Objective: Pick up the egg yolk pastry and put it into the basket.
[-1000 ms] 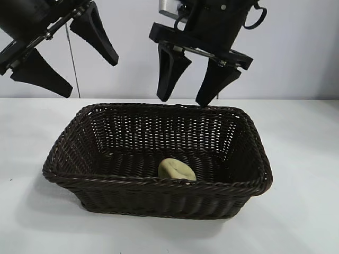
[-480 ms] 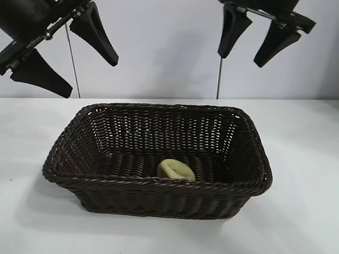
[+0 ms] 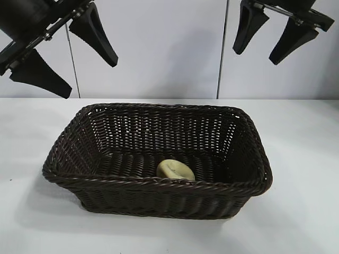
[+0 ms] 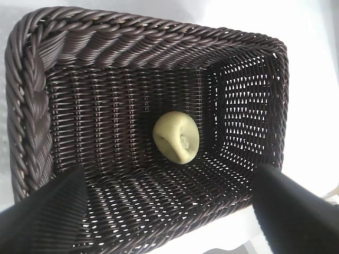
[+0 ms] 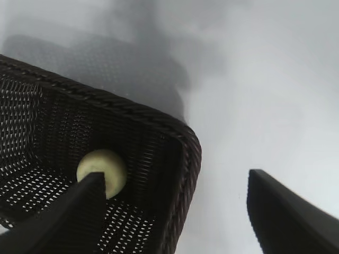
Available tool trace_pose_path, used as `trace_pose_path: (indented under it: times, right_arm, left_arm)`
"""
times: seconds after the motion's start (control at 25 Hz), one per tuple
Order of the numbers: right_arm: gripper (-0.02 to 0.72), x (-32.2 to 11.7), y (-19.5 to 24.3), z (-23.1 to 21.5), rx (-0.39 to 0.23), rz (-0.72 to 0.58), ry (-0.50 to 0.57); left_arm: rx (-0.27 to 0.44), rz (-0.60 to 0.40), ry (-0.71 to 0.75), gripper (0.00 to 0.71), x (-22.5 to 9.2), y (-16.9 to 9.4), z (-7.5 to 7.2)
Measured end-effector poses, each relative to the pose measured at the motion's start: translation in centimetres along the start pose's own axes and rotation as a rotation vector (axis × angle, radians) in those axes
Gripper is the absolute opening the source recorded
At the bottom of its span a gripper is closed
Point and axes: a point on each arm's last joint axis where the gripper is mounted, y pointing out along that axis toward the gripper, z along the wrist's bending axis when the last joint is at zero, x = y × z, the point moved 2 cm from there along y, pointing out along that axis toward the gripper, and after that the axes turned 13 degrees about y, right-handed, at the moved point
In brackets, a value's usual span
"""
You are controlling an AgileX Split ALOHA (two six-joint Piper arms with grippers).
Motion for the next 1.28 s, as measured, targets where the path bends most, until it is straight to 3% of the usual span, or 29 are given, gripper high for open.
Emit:
trace_pose_path:
  times: [0.44,1.0,1.28]
  right_arm:
    - [0.537,-0.2,-0.3,0.1,0.002,-0.005,-0.001]
    - [0.537,-0.1,0.3,0.9,0.079,0.019,0.030]
    - [0.537,-0.6,1.4,0.7,0.079,0.055,0.037]
  left_arm:
    - [0.000,0.000,0.002,0.613,0.0,0.0,0.0]
    - [0.000,0.000,0.002,0.613,0.0,0.0,0.0]
    - [0.000,0.000,0.002,0.613,0.0,0.0,0.0]
